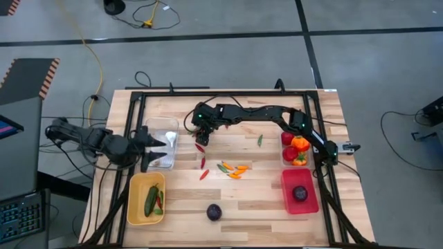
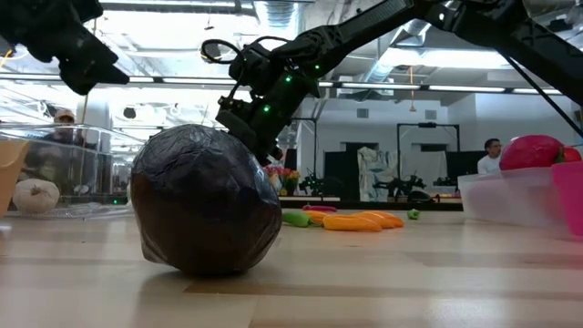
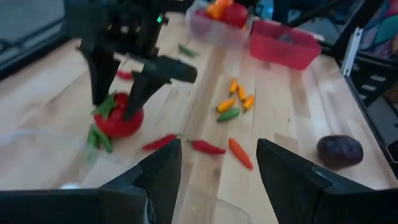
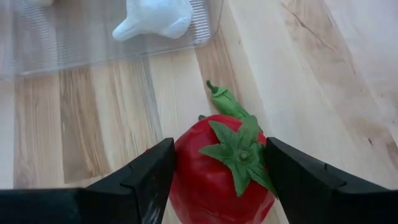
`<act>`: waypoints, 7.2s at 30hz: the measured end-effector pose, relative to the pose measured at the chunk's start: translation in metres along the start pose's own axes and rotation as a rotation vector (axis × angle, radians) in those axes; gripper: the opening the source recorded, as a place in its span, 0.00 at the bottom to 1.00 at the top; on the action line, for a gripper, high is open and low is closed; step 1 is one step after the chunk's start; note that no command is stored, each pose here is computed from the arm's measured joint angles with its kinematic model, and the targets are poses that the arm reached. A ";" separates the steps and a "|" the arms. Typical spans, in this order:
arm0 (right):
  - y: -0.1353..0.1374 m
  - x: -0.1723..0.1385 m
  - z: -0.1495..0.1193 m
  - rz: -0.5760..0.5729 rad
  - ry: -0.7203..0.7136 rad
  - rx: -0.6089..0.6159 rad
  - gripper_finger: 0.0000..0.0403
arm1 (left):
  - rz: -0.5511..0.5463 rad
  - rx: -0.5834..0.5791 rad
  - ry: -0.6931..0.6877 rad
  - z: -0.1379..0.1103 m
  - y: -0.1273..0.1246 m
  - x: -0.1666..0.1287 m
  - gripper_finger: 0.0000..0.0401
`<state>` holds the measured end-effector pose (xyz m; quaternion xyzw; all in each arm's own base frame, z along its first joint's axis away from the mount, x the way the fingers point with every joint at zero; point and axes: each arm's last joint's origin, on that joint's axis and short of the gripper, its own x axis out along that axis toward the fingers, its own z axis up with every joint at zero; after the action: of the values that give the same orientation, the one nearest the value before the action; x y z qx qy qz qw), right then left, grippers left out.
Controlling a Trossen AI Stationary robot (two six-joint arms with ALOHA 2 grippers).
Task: Sort produce into baskets
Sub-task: Put the red tomato into the right transparent bin
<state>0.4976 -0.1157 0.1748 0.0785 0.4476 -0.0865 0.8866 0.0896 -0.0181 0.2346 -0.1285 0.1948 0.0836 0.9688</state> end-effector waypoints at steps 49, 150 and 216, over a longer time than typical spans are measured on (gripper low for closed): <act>0.002 -0.063 0.003 -0.039 0.262 -0.039 0.69 | 0.156 0.120 -0.057 -0.066 0.018 0.037 0.49; 0.085 -0.093 -0.152 -0.482 0.737 0.456 0.92 | 0.161 0.142 -0.034 -0.068 0.019 0.036 0.49; 0.019 -0.234 -0.168 -0.532 0.705 0.475 0.84 | 0.123 0.142 -0.019 -0.069 0.018 0.037 0.49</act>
<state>0.2340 -0.0416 0.2668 0.1858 0.6923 -0.3776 0.5862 0.0947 -0.0165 0.1551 -0.0466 0.1986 0.1300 0.9703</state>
